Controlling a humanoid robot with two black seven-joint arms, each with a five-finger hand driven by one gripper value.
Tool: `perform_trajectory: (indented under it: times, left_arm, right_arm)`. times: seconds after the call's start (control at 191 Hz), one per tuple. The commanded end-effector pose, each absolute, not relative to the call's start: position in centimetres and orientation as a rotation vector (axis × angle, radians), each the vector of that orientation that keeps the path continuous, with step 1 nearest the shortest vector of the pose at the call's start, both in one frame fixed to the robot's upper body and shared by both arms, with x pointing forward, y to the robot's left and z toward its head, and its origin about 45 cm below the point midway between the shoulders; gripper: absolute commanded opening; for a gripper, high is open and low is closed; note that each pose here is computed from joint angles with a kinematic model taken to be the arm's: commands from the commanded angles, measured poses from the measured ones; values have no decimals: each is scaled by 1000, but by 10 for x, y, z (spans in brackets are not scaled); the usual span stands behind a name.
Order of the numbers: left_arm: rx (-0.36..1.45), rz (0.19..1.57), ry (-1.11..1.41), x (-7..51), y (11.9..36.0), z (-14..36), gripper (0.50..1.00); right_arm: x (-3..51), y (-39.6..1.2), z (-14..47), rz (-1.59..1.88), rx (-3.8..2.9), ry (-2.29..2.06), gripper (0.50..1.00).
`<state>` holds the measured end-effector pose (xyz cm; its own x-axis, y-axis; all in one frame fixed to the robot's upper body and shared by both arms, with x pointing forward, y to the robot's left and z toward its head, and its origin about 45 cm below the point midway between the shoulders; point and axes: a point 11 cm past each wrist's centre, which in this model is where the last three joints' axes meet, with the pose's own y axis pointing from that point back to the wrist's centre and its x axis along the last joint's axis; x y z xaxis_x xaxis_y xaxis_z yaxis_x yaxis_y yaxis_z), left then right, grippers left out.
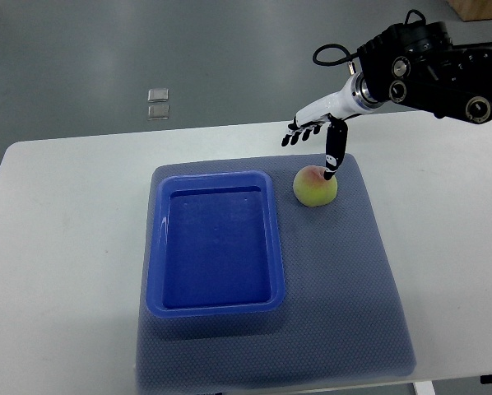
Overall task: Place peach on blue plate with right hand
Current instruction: 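Close the right hand fingers around the peach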
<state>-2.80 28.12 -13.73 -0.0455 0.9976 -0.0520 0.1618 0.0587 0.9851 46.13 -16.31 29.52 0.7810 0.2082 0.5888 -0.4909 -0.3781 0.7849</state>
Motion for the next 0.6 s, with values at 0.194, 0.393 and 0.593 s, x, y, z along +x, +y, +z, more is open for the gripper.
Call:
perform_trajectory:
  times: [0.194,0.393,0.593]
  left_arm:
    - [1267,1117,1386,-28,281,-137,1000]
    - [1265,1115,1386,-28,281,-137,1000]
    - [1267,1117,1386,-28,281,-137,1000]
  right_arm:
    - [465,-177,257,753,1778,-270,928]
    - [463,-179,228,763,1764,-287,928]
    - [459,-174,211,751,1771,-290,926]
